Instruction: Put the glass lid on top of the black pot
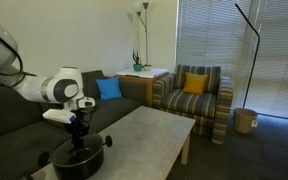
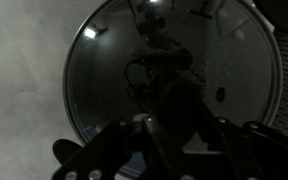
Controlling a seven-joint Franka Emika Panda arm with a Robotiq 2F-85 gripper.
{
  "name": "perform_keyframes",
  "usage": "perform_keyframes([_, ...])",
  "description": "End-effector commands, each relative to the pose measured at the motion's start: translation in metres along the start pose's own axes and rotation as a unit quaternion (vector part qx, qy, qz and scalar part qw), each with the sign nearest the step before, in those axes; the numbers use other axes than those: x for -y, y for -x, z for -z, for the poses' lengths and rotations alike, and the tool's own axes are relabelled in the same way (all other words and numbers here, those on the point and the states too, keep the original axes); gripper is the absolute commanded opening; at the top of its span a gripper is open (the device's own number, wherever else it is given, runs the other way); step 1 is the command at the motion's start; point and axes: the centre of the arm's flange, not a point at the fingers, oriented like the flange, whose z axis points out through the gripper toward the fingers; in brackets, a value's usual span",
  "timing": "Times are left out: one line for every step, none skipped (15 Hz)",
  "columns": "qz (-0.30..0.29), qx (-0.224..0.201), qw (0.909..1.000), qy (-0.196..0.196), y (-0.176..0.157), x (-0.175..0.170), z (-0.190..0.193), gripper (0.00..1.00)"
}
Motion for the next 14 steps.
perform_keyframes([-0.003,0.008,0.9995,-0.03,-0.011,-0.01,-0.009,0.14])
perform_keyframes([-0.01,0.007,0.9995,-0.027,-0.011,-0.011,-0.01,0.14])
perform_keyframes([-0.014,0.006,0.9996,-0.024,-0.011,-0.011,-0.01,0.14])
perform_keyframes([-0.017,0.005,0.9996,-0.021,-0.012,-0.01,-0.011,0.14])
perform_keyframes([-0.02,0.005,0.9996,-0.018,-0.012,-0.01,-0.012,0.14])
perform_keyframes([-0.025,0.003,0.9996,-0.012,-0.012,-0.009,-0.014,0.14])
perform_keyframes([-0.032,-0.001,0.9995,-0.005,-0.012,-0.008,-0.016,0.14])
perform_keyframes([-0.041,-0.005,0.9991,0.005,-0.013,-0.007,-0.019,0.14])
perform_keyframes([-0.049,-0.008,0.9987,0.012,-0.013,-0.006,-0.021,0.14])
perform_keyframes([-0.057,-0.01,0.9981,0.022,-0.014,-0.006,-0.024,0.14])
perform_keyframes([-0.064,-0.008,0.9976,0.026,-0.015,-0.006,-0.026,0.14])
perform_keyframes([-0.069,-0.006,0.9972,0.028,-0.016,-0.006,-0.027,0.14])
perform_keyframes([-0.073,-0.006,0.9969,0.029,-0.016,-0.007,-0.028,0.14])
perform_keyframes([-0.076,-0.005,0.9967,0.028,-0.016,-0.008,-0.028,0.14])
